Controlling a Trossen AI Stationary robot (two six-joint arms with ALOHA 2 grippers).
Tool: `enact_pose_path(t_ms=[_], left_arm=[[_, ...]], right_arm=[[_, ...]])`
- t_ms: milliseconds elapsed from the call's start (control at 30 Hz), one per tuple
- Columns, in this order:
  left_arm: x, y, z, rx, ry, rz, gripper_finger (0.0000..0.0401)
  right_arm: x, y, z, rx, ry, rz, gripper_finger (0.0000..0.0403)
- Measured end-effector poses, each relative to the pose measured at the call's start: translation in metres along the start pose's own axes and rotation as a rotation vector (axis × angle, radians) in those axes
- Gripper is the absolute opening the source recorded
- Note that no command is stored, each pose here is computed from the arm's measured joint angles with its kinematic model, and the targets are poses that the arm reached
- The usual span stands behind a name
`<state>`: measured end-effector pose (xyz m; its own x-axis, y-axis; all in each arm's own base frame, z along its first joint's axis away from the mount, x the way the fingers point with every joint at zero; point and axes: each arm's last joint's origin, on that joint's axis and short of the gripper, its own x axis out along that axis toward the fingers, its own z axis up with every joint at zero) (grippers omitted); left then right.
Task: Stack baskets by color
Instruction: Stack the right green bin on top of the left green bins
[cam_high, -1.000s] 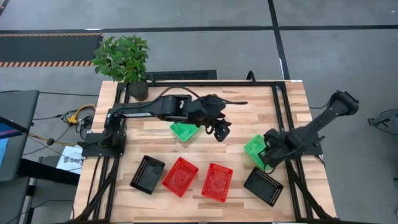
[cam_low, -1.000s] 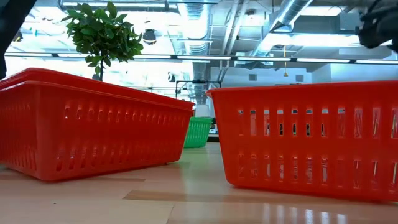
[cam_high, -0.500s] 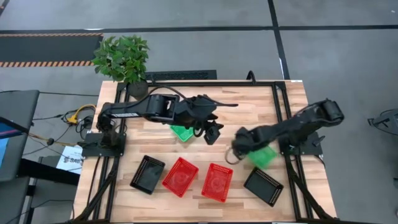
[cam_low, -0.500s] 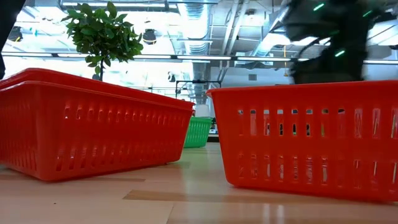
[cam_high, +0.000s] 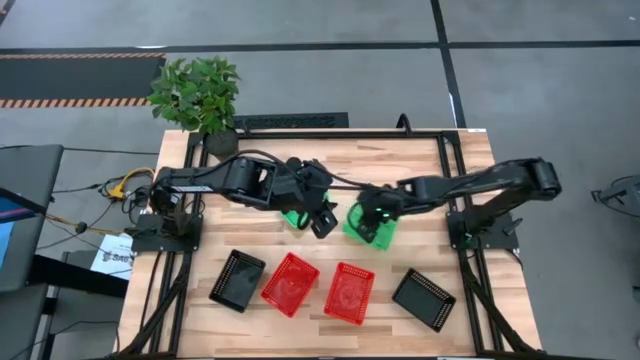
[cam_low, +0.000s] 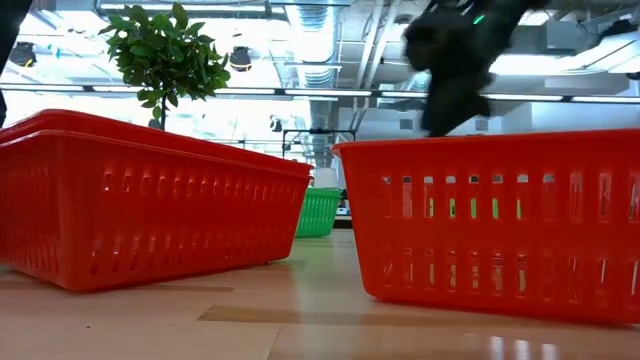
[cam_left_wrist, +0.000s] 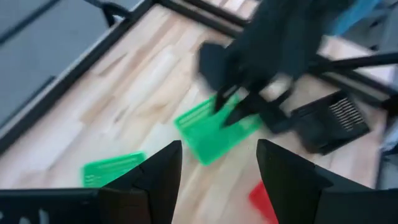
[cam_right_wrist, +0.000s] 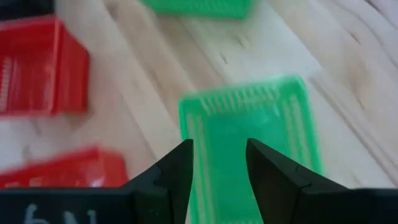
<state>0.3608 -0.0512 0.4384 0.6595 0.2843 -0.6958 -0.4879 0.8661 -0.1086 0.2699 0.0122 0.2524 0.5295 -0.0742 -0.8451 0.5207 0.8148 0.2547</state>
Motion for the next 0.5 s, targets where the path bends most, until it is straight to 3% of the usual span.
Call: enact_pose_path(t_ms=[200, 500], left_arm=[[0.02, 0.001, -0.005, 0.106, 0.022, 0.028, 0.0196], [0.086, 0.0, -0.009, 0.266, -0.045, -0.13, 0.0196]], right_arm=[[-0.065, -0.003, -0.038, 0.089, 0.084, 0.011, 0.017], [-0.118, -0.006, -0.093, 0.203, 0.104, -0.015, 0.017]])
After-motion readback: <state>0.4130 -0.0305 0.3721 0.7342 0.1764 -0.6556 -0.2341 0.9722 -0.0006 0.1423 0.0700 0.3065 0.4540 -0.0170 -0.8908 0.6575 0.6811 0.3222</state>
